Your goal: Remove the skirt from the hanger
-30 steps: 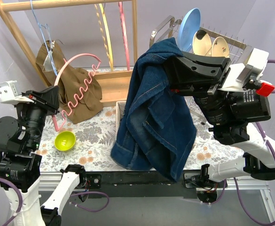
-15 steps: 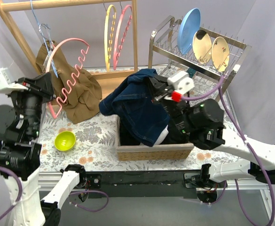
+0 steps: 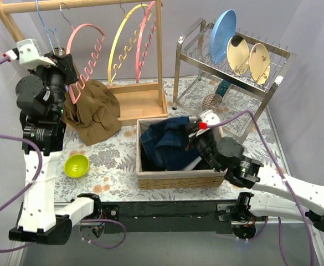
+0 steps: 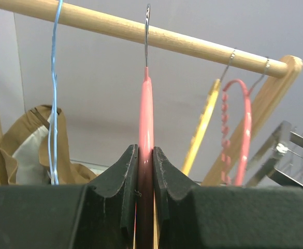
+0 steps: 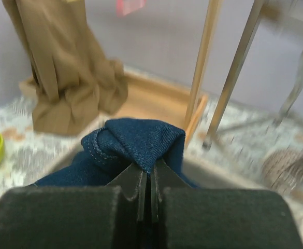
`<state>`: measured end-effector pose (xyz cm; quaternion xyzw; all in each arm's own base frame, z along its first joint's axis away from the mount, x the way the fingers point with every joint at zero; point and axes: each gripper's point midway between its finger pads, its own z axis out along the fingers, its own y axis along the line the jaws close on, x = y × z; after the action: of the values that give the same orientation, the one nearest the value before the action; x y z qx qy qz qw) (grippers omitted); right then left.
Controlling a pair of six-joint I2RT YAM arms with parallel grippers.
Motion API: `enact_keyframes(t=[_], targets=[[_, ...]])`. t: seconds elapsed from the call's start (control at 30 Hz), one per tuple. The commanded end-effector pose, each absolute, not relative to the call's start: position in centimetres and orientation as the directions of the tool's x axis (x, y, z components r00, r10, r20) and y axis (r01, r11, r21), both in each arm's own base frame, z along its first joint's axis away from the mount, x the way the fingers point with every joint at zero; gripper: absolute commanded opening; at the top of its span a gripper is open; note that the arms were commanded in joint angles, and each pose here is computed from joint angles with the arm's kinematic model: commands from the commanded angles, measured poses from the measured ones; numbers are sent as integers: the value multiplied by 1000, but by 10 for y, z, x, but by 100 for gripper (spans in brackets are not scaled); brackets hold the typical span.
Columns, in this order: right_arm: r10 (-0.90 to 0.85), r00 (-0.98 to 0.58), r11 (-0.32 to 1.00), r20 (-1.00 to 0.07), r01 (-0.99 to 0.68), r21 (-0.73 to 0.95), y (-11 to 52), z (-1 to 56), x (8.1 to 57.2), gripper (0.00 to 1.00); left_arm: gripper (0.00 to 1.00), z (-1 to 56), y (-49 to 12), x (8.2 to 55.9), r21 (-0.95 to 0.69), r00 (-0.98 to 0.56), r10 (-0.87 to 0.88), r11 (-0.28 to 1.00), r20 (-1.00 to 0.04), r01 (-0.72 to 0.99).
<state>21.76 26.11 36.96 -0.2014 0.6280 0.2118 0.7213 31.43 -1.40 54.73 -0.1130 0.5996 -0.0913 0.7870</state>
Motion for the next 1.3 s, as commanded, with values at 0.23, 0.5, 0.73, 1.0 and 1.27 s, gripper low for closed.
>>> enact_keyframes(t=[0.23, 0.5, 0.73, 1.0, 1.27], targets=[[-3, -422, 861, -907, -462, 212, 245, 158, 238, 1, 0, 575, -7, 361, -212, 420, -182, 977, -889, -27], [-41, -607, 874, -793, -406, 265, 240, 96, 217, 8, 0, 571, -10, 377, -161, 460, -132, 987, -878, -24], [-28, -561, 877, -827, -410, 249, 232, 124, 220, 77, 0, 550, -15, 405, -151, 411, -130, 988, -902, -19], [23, -461, 828, -887, -489, 275, 237, 203, 218, 87, 0, 516, -31, 424, -165, 308, -171, 985, -936, 44], [57, -407, 747, -912, -588, 310, 242, 271, 202, 91, 77, 501, -42, 398, -154, 189, -171, 983, -967, 102]])
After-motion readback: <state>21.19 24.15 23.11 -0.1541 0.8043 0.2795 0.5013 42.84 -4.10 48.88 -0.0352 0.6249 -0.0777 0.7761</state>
